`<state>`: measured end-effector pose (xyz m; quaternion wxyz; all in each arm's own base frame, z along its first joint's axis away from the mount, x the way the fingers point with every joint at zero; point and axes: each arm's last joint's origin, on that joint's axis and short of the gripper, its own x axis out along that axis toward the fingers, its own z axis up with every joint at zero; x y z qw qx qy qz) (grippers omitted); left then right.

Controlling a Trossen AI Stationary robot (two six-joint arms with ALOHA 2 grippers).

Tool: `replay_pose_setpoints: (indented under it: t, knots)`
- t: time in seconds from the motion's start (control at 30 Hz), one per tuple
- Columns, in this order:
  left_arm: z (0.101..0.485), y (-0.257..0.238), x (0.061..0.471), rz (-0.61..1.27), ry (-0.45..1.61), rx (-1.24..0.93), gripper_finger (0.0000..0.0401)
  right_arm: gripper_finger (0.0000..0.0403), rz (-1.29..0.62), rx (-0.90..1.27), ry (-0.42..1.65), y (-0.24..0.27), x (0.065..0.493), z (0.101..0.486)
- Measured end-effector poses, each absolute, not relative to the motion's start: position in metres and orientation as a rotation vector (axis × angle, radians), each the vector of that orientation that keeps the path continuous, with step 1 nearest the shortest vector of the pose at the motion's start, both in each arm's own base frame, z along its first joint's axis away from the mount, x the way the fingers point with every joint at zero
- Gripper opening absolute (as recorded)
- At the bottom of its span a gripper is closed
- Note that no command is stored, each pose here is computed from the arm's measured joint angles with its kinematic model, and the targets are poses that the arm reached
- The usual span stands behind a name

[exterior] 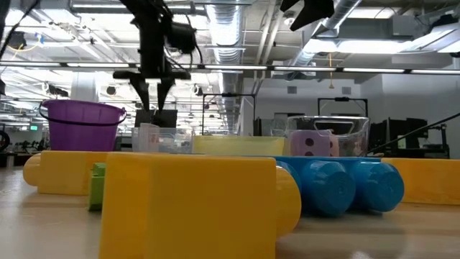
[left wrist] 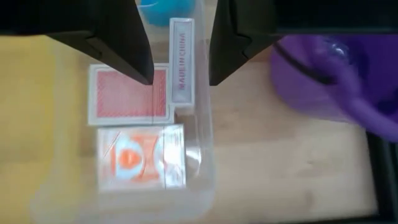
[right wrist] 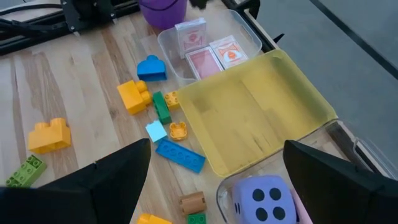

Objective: Pick & Place Toys
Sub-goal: Put the yellow gamepiece into the yellow bin

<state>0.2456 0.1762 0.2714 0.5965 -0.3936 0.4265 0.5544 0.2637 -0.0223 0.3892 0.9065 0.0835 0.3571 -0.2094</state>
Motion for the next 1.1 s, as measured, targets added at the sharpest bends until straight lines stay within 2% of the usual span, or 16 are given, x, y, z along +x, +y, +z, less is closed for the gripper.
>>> replay_pose_setpoints:
  t: [0.13, 0.53, 0.9, 1.1]
  knots:
    - [0.302, 0.170, 0.229, 1.253, 0.851, -0.896, 0.0145, 0.0359, -0.431, 0.171, 0.736, -0.022, 0.263, 0.390]
    - [0.389, 0.128, 0.188, 0.879, 0.488, -0.593, 0.0143, 0.0359, -0.467, 0.192, 0.759, -0.028, 0.246, 0.395]
    - [0.415, 0.089, 0.179, 0.510, 0.425, -0.374, 0.0145, 0.0359, -0.522, 0.325, 0.774, -0.024, 0.231, 0.397]
    - [0.422, 0.075, 0.188, 0.400, 0.387, -0.274, 0.0145, 0.0359, -0.573, 0.445, 0.735, -0.024, 0.225, 0.400]
